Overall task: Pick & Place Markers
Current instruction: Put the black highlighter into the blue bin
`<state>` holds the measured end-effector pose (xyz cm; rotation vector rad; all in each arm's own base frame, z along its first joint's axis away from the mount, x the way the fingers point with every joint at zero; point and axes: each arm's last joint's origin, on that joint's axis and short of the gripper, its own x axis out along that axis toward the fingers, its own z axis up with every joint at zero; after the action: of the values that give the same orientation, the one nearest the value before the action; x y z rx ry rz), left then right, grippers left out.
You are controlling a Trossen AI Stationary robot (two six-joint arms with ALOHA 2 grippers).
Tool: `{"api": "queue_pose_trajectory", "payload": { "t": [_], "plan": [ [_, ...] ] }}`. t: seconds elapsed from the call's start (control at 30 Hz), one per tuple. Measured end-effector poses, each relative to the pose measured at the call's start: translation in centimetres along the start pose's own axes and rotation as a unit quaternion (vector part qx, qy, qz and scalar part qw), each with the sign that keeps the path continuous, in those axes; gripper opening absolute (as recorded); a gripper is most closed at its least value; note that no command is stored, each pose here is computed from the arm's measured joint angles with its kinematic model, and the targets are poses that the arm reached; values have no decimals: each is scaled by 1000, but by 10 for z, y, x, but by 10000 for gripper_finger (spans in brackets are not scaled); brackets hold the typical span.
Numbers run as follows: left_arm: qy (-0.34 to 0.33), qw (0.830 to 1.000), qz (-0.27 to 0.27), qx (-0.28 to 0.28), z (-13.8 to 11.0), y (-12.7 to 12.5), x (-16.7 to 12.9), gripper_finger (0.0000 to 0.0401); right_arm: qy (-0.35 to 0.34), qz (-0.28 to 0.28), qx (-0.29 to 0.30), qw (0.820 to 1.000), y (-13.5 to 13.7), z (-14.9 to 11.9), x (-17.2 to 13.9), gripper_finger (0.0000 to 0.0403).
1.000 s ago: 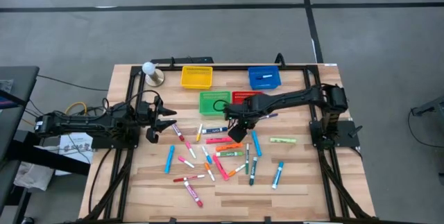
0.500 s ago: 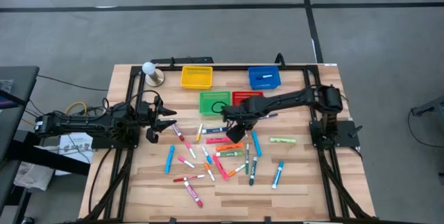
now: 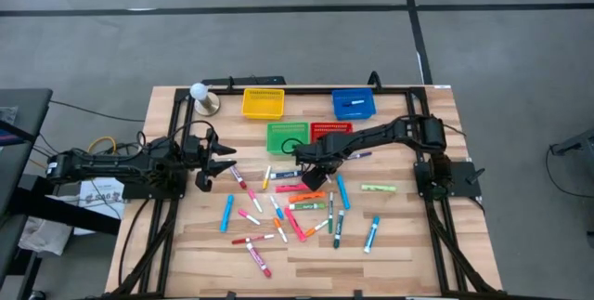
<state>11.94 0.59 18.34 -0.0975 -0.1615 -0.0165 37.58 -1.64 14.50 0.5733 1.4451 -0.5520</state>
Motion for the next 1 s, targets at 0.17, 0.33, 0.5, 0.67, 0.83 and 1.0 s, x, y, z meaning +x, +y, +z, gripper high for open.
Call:
{"api": "queue_pose_trajectory", "payload": {
  "t": [0.17, 0.33, 0.5, 0.67, 0.83, 1.0],
  "plan": [
    [0, 1000, 0, 0, 0, 0, 0, 167, 15, 4, -1, 1000, 3, 1, 12, 174],
    [7, 1000, 1, 0, -2, 0, 1, 167, 15, 3, 3, 1000, 3, 1, 13, 151],
    [9, 1000, 1, -1, -2, 0, 2, 167, 11, 3, 12, 1000, 3, 1, 11, 115],
    [6, 1000, 0, 0, -2, 0, 2, 167, 14, 6, 13, 1000, 3, 1, 11, 79],
    [6, 1000, 0, 0, -2, 0, 2, 167, 17, 7, 12, 1000, 5, 3, 8, 48],
    [6, 1000, 0, 0, -1, 0, 2, 167, 13, 14, -4, 1000, 11, 10, -6, 26]
  ]
}}
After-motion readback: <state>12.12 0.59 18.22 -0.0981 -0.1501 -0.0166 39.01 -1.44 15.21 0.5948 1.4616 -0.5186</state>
